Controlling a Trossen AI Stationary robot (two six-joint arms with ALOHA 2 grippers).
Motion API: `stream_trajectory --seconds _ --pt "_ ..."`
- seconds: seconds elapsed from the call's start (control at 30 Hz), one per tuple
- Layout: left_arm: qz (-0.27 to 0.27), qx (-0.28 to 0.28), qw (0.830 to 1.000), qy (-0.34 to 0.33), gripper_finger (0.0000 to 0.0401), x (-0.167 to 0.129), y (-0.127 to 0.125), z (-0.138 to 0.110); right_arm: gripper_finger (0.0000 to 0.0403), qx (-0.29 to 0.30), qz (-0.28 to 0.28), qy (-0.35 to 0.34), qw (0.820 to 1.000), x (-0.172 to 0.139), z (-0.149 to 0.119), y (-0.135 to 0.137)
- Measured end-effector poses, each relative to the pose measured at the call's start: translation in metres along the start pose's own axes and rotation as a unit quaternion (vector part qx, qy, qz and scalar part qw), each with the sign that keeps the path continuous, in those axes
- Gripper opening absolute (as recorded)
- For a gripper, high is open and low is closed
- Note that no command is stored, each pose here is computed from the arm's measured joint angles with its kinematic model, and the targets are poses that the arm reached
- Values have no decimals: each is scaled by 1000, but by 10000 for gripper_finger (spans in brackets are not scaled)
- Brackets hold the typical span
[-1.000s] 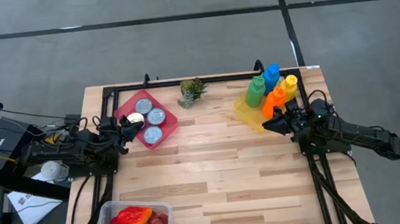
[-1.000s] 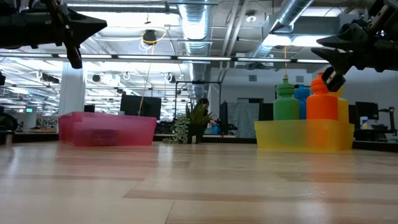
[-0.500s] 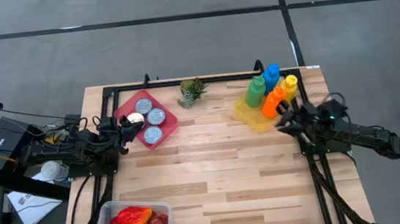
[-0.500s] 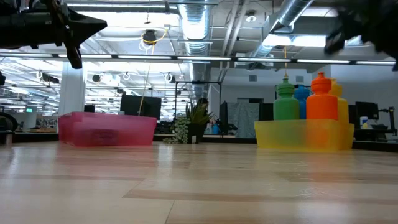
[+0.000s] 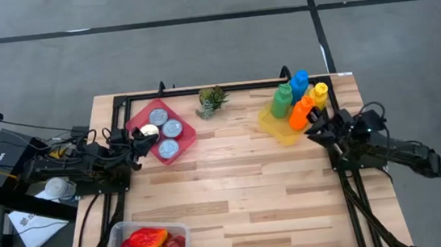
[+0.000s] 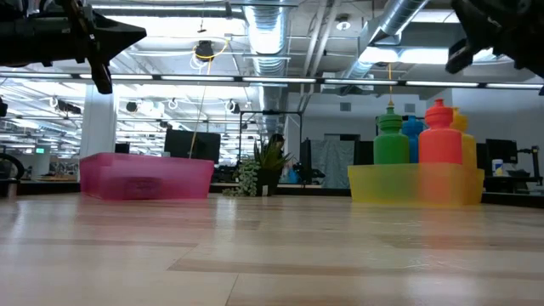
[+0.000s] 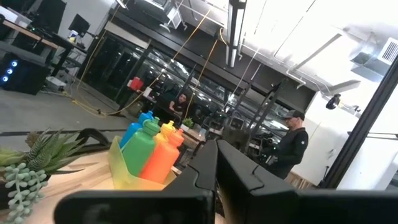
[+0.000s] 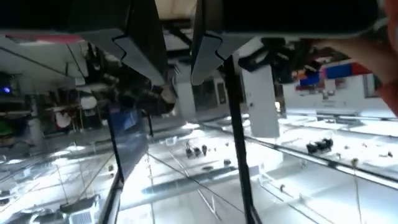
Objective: Pick & Place Food Item
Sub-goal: Return to Home Position
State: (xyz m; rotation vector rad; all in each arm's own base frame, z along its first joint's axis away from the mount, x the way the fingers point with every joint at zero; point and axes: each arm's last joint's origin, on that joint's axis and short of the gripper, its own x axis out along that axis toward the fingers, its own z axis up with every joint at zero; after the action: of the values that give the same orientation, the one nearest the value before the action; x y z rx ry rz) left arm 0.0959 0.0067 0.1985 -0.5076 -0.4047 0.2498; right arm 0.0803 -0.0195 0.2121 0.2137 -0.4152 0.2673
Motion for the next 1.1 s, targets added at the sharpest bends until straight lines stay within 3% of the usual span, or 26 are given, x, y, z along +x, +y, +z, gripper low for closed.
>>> stream_trajectory --seconds 0.27,0.53,0.73,1.1 --pt "-1 -1 1000 1 0 0 0 0 66 3 -32 81 996 7 -25 2" --pt "-1 -2 1000 1 0 0 0 0 66 -53 7 159 986 6 -43 11" --pt "-3 -7 1000 2 0 0 0 0 66 -94 -43 172 980 5 -46 6" --pt "-5 -12 1000 3 0 0 0 0 66 -58 -73 214 972 -1 -36 3"
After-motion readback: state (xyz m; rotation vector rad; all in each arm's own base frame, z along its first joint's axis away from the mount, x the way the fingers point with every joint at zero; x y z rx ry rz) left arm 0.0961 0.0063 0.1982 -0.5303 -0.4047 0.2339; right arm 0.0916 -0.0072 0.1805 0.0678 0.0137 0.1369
